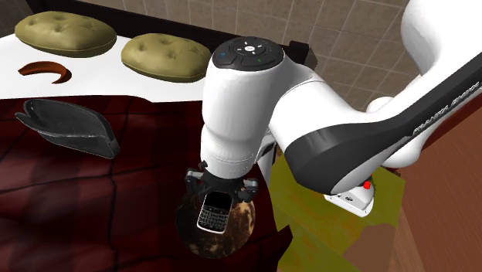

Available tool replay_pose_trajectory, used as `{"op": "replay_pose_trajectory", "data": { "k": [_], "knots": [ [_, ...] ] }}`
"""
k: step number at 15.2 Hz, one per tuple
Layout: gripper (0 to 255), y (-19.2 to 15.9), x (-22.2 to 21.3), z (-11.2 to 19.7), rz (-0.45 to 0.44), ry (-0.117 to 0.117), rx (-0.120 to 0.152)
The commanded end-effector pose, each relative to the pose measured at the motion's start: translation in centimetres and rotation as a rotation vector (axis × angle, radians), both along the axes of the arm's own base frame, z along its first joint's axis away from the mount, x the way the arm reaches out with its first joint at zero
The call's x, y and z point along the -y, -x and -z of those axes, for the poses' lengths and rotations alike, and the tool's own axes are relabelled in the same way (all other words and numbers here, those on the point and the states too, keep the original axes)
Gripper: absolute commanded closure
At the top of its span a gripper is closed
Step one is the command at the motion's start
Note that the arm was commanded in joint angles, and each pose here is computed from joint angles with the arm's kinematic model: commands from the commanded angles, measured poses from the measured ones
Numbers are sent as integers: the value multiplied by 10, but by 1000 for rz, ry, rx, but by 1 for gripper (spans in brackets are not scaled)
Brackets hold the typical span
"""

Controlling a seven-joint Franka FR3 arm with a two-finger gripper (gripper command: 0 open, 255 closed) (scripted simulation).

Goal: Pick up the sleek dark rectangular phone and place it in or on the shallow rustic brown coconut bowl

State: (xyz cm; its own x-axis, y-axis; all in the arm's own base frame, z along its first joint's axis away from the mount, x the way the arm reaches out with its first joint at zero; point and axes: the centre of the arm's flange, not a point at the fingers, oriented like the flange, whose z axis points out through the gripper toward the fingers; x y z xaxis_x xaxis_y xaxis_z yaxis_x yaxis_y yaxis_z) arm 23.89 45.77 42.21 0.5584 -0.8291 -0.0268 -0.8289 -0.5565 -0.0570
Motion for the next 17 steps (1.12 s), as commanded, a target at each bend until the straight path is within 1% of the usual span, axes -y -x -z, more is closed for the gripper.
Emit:
{"op": "replay_pose_trajectory", "data": {
  "k": [1,6,14,15,17],
  "knots": [
    [255,-1,0,10,0,0,0],
    [255,-1,0,37,0,0,0],
    [255,-1,0,39,0,0,0],
    [0,-1,0,39,0,0,0],
    [0,-1,0,39,0,0,0]
  ]
}}
